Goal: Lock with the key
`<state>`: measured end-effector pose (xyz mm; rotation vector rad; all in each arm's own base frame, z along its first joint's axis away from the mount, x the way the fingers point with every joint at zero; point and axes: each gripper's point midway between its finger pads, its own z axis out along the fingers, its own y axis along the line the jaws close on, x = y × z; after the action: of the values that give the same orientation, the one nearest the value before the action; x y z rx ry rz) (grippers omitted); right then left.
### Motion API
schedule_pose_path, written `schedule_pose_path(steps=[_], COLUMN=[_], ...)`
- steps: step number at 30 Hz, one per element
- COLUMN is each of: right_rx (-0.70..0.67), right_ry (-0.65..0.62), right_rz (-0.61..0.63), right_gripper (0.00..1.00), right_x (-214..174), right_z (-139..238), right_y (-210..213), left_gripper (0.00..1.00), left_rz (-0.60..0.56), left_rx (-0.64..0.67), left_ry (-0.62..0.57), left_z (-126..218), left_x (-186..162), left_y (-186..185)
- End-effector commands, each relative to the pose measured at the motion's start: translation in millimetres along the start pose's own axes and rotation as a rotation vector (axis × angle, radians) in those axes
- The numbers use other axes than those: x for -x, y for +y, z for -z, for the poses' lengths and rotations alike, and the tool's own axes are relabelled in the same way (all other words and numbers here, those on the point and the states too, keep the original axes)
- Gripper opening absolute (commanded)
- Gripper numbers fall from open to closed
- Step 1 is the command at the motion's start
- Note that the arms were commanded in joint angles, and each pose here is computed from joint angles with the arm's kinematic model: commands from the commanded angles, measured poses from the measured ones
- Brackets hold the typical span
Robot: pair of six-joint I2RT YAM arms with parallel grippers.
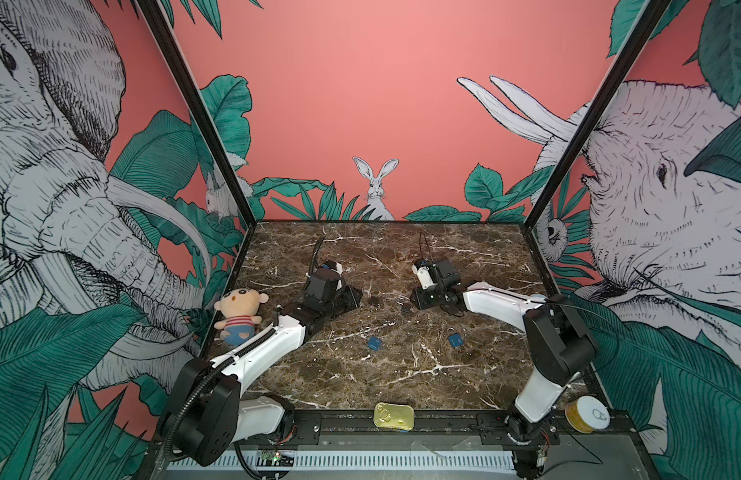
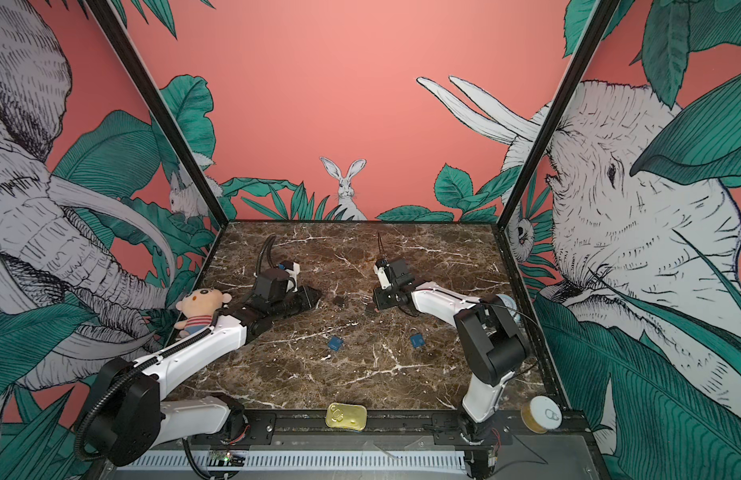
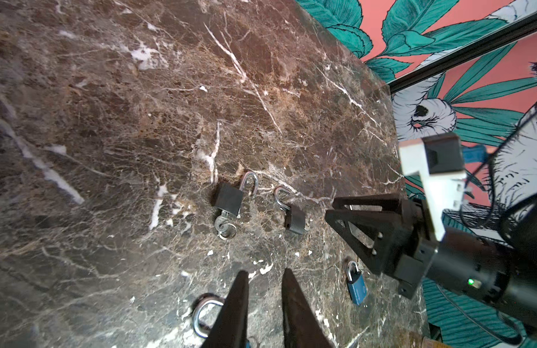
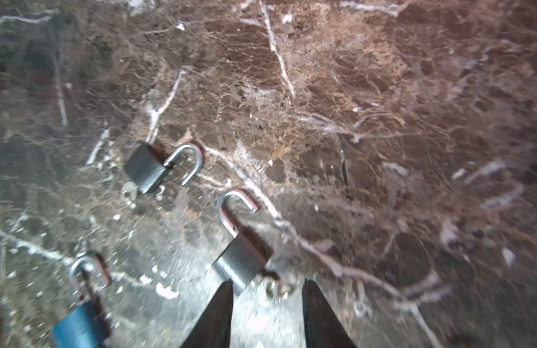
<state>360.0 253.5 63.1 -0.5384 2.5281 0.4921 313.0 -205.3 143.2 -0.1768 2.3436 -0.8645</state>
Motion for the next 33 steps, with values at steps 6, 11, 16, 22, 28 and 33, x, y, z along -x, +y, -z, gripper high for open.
schedule_pose_path(steps=[6,11,16,22,28,33], right_rx=[0.055,0.078,0.105,0.122,0.133,0.143], right_ry=[-0.003,0.008,0.022,0.033,0.042,0.05], right_rz=[0.004,-0.018,-0.046,-0.052,-0.052,-0.047], right_gripper=[0.38,0.4,0.42,0.41,0.42,0.42], right_x=[12.0,1.6,-12.4,-22.6,-30.1,-35.7], right_z=[-25.0,-28.0,-27.6,-25.5,-17.9,-11.9], right_y=[9.7,11.9,16.1,24.1,33.3,40.8], left_gripper=[0.23,0.23,0.23,0.23,0.23,0.23], left_rz=[0.016,0.021,0.028,0.031,0.034,0.037], left_rx=[0.025,0.024,0.015,0.013,0.012,0.012], left_ry=[0.017,0.021,0.023,0.024,0.021,0.021], left_z=[-1.2,-3.3,-6.2,-6.6,-5.7,-6.2], left_x=[-1.6,-1.6,-2.4,-2.0,-3.2,-4.4], left_y=[14.3,15.5,15.1,14.9,16.2,17.4])
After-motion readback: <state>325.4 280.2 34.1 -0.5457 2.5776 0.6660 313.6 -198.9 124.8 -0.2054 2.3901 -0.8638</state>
